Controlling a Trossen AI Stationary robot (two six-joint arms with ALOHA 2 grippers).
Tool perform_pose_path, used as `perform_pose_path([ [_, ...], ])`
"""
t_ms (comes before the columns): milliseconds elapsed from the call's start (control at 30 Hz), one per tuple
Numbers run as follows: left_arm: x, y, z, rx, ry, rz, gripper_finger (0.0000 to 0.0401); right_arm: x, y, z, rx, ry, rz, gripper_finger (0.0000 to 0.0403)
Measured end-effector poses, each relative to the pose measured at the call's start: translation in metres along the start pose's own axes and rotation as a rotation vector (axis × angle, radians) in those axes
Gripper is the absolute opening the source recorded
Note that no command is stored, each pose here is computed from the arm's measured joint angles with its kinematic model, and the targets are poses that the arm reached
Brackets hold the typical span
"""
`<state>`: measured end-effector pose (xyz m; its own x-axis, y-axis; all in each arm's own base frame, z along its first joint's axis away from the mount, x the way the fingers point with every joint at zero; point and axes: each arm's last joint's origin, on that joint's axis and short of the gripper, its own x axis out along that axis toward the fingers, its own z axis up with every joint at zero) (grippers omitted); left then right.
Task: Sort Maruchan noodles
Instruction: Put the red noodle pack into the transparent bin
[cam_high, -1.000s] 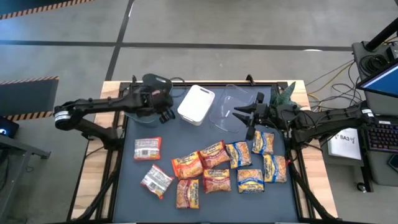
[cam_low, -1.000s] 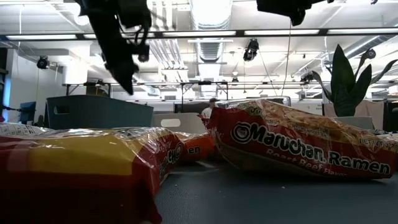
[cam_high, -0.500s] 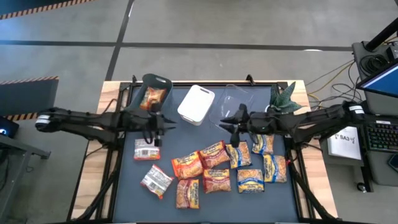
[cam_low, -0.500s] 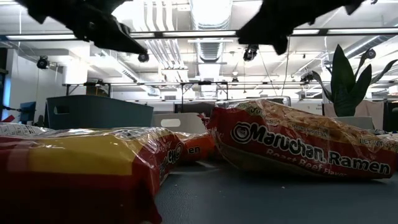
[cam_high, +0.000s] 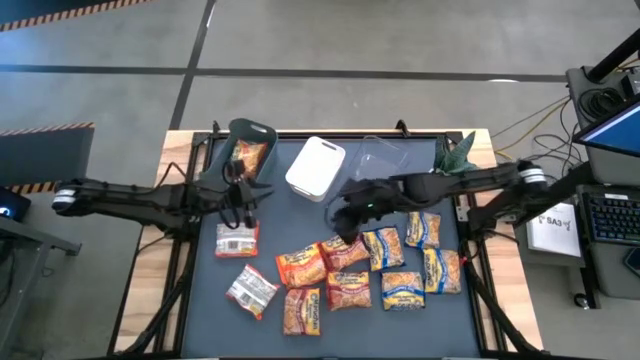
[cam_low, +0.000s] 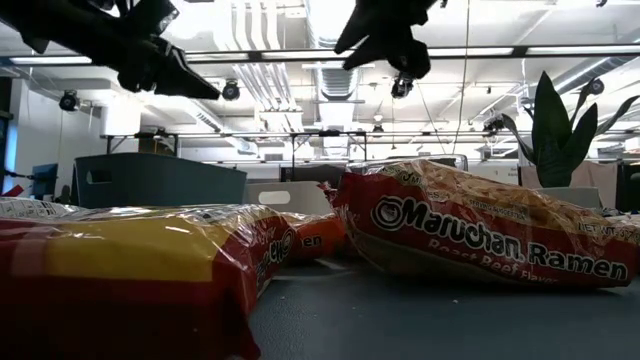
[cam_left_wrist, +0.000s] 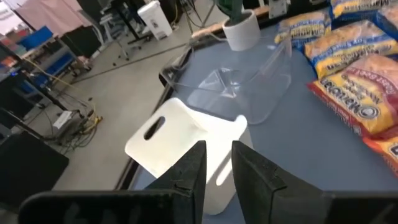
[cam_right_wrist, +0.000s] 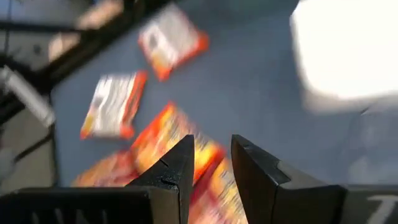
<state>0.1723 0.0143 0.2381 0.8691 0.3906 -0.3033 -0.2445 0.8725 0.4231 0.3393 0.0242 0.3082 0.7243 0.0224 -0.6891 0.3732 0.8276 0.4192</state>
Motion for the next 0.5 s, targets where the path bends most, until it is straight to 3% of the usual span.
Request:
perform_pose_path([
  [200, 0.003, -0.001, 0.003, -0.045, -0.032, -0.029, 0.0058, 0.031, 0.016, -0.018, 0.184, 0.385, -0.010, 0.0095],
  [500, 0.009, -0.005, 0.015, -0.134, -0.063, -0.184, 0.0058, 0.055, 0.021, -0.068, 0.269, 0.680, -0.087, 0.0095],
])
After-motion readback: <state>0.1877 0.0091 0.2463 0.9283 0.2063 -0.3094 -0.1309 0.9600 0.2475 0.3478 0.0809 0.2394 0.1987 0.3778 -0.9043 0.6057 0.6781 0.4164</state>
